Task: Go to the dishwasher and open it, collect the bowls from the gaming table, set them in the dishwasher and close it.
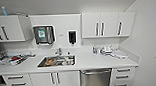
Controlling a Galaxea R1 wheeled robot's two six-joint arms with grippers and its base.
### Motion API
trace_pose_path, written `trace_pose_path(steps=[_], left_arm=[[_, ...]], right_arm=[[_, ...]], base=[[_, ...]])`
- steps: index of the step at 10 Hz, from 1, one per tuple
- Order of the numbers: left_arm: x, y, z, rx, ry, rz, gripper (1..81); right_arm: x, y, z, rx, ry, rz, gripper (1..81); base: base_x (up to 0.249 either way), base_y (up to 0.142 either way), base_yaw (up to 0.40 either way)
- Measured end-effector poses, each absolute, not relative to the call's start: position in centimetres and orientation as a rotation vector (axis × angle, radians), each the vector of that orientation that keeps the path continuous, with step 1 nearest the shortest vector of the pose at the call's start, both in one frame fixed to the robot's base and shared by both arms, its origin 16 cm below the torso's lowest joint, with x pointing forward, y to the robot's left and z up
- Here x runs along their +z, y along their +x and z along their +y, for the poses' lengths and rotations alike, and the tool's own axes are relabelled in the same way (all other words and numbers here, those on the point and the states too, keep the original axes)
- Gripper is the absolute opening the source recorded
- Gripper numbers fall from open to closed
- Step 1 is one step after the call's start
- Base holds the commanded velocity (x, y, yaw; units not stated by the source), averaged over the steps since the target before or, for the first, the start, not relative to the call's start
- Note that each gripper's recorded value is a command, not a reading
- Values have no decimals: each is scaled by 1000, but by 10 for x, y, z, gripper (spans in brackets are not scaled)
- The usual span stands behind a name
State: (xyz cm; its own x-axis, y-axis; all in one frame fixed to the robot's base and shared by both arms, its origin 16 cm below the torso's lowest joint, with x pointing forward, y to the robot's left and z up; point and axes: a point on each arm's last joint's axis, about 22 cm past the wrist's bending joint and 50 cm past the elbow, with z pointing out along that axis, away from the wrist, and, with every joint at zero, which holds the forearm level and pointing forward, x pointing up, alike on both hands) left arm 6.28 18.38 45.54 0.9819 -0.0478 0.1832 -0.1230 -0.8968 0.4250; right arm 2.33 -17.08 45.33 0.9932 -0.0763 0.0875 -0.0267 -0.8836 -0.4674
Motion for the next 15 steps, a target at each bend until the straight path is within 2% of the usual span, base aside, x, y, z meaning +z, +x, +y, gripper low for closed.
trace_pose_path(steps=[15], left_arm=[[457, 70, 183, 248, 2677, -123, 811]], right_arm=[[454, 29, -171, -151, -2652, 71, 811]], base=[[106, 0, 0]])
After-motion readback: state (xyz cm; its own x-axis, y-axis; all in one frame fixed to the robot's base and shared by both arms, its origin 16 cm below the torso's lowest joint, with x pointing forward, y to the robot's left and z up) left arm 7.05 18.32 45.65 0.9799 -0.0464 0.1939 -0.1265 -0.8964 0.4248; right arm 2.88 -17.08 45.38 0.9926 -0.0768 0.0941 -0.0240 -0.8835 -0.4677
